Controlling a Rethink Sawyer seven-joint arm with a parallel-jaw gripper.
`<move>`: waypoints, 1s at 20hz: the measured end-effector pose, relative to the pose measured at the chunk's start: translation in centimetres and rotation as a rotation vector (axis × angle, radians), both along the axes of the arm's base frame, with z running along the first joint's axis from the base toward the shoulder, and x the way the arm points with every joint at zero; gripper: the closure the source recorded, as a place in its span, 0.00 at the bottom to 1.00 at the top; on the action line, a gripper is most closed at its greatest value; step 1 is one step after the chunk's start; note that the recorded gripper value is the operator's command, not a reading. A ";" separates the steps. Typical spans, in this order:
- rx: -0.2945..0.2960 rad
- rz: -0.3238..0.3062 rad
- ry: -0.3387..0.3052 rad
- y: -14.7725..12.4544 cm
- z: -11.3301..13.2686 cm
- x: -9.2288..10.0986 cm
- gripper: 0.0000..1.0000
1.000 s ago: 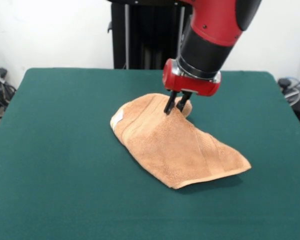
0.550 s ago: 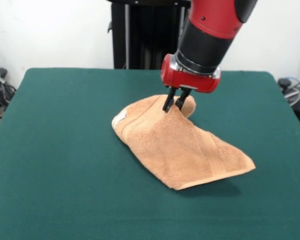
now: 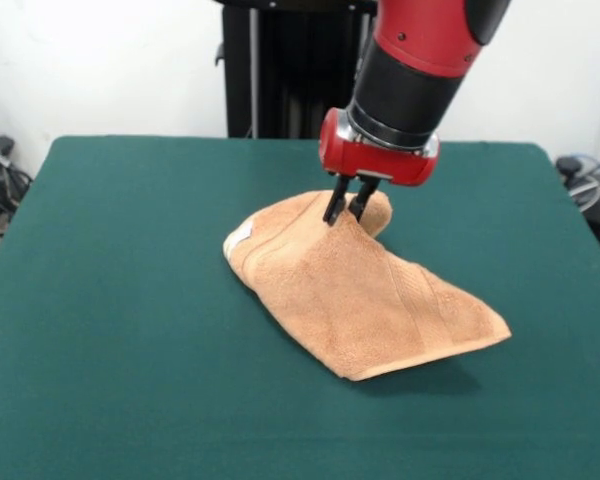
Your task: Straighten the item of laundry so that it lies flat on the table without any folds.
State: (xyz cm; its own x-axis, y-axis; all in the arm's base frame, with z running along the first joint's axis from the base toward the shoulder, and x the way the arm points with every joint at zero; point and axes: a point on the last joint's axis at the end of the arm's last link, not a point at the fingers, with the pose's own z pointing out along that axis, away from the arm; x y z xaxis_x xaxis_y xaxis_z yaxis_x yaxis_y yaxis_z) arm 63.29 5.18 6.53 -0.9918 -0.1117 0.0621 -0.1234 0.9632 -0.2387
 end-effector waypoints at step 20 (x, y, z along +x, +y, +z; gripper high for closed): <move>0.047 -0.020 -0.021 -0.2 0.9 1.2 1.00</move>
State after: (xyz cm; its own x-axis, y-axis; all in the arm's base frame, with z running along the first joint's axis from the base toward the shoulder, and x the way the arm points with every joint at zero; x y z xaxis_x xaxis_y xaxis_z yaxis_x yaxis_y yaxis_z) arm 64.50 4.97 7.43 -0.9949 -0.0946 0.0361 -0.0998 0.9756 -0.1954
